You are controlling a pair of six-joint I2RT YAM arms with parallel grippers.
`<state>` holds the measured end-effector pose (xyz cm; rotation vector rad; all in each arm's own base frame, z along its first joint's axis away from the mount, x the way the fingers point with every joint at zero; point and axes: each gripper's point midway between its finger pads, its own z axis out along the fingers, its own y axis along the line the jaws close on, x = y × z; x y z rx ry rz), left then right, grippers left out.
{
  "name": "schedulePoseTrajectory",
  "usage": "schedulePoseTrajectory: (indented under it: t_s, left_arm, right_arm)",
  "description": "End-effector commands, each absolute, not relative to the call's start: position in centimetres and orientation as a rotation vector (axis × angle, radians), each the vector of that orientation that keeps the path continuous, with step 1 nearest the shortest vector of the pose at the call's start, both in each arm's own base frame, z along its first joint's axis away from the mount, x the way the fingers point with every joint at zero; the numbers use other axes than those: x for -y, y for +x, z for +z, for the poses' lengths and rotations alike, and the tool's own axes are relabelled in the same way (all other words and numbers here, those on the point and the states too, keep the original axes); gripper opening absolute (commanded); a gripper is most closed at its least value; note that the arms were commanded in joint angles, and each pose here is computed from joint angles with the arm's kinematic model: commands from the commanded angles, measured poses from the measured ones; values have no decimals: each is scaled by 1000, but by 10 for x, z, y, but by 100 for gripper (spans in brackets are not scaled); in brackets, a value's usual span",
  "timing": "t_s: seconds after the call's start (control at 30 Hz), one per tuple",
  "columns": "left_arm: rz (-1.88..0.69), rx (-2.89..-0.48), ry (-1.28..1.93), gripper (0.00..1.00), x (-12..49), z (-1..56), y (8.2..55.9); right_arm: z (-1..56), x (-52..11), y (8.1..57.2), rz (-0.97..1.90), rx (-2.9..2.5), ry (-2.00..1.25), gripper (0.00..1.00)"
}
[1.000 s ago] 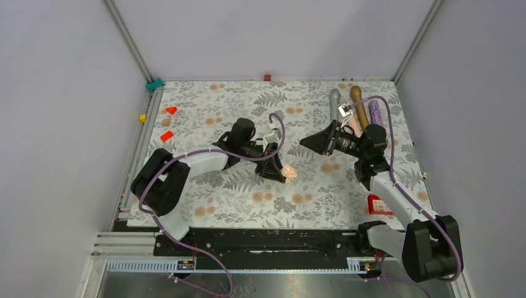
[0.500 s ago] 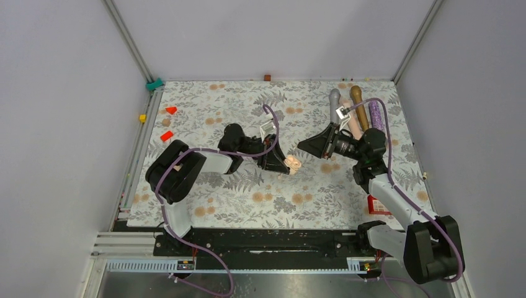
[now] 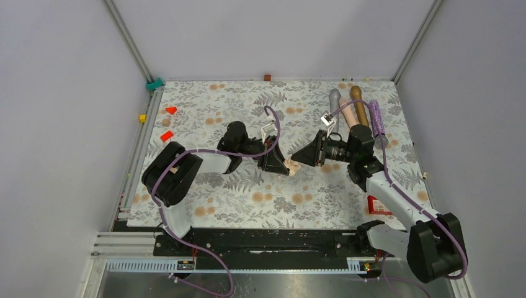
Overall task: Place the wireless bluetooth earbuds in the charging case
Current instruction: Place the earbud in the charging case.
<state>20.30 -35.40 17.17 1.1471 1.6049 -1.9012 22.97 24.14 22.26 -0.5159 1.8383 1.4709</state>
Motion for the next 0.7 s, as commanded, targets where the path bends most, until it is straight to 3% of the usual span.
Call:
schedulePoseTrajectory:
  t_s: [0.0, 0.67]
  left_arm:
    - [-1868, -1420, 1213, 0, 350, 204, 199]
    - [-1892, -1424, 1209, 0, 351, 201, 197]
  right_arm:
    - [228, -245, 230, 1423, -1822, -587, 30]
    - [249, -253, 230, 1452, -1748, -604, 28]
